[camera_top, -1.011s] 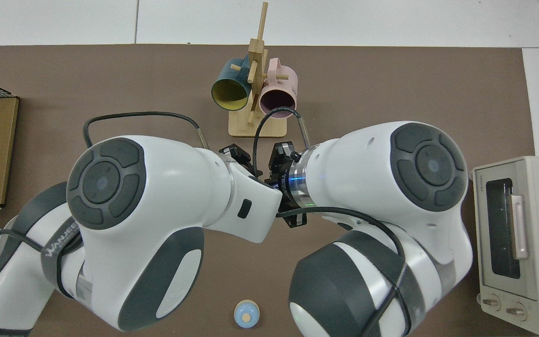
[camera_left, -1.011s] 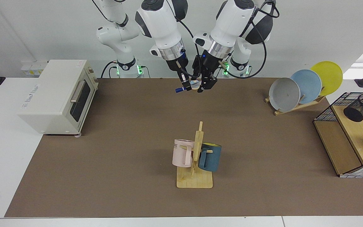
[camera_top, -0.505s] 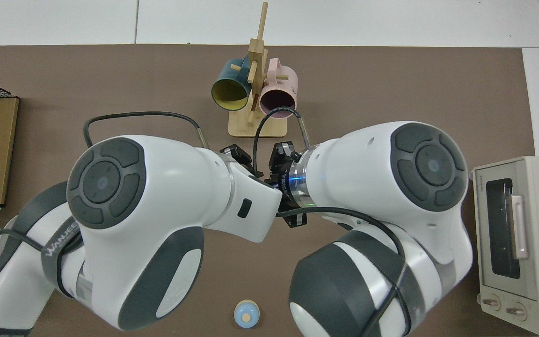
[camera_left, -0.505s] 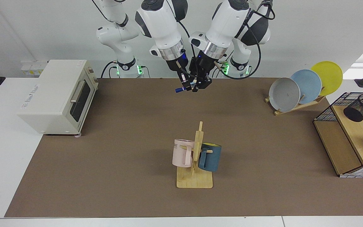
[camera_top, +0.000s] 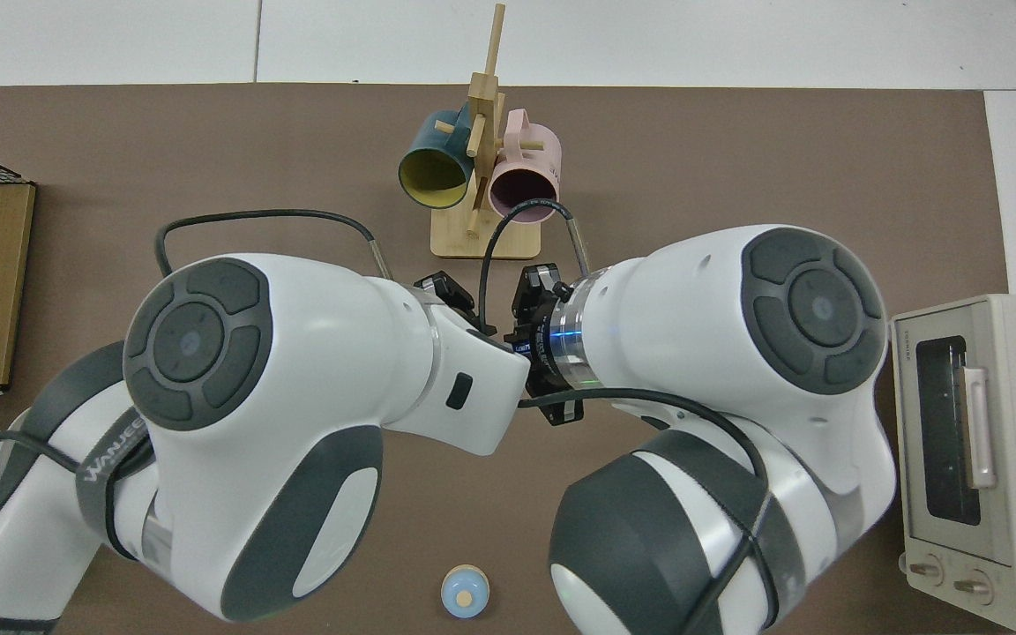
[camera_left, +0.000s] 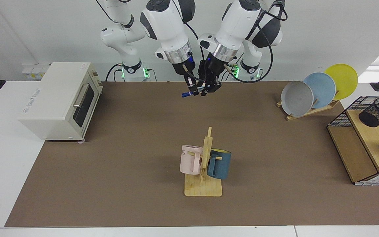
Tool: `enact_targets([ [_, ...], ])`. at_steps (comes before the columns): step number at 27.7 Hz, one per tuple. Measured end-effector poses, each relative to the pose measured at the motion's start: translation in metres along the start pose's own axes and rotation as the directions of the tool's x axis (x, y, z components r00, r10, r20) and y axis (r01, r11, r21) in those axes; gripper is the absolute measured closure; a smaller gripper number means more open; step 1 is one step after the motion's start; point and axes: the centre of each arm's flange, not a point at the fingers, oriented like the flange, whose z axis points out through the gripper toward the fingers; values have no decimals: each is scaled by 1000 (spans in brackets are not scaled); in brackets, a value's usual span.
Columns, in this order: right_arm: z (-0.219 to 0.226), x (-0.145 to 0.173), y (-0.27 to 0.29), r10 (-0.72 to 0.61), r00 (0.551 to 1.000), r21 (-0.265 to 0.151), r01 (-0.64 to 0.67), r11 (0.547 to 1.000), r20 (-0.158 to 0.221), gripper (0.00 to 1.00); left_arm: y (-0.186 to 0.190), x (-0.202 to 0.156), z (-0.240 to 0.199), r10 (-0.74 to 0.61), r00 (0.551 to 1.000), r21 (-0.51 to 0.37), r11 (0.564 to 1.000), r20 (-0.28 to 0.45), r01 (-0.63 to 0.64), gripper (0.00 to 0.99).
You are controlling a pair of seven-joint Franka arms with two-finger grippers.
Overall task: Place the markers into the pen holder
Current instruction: 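Close the left gripper on the marker while the right gripper releases, then carry the marker with the left gripper while the right gripper withdraws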
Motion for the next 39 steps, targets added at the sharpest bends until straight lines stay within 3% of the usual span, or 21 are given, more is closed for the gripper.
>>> enact_targets([
  [16, 3, 0, -1, 1, 1000, -1, -1, 1000, 0, 815, 3, 2, 1, 26, 999, 25, 999, 29, -27, 819],
  [19, 2, 8, -4, 12, 1000, -1, -12, 1000, -5, 674, -2, -2, -1, 13, 999, 38, 999, 38, -14, 819],
  [20, 1, 12, -5, 13, 1000, 0, -13, 1000, -7, 573, -5, -4, -2, 8, 999, 41, 999, 39, -10, 819],
  [24, -1, 23, -8, -12, 1000, 1, 12, 1000, -28, 396, -12, -10, -4, -7, 999, 48, 999, 40, 5, 819],
  [25, -1, 25, -9, -27, 999, -4, 27, 1000, -36, 295, -13, -11, -5, -11, 999, 50, 999, 41, 9, 819],
  [28, 0, 33, -8, -79, 996, -28, 78, 997, -49, 172, -17, -15, -6, -34, 998, 68, 997, 55, 30, 819],
  [30, 0, 41, -9, -122, 991, -48, 119, 992, -55, 26, -19, -17, -6, -60, 996, 87, 995, 73, 53, 819],
  [35, 0, 67, -9, -283, 954, -119, 271, 955, -97, 4, -22, -26, -6, -183, 975, 119, 979, 123, 168, 819],
  [39, -3, 97, -10, -412, 905, -163, 393, 905, -103, 4, -27, -36, -11, -241, 958, 130, 966, 156, 222, 819],
])
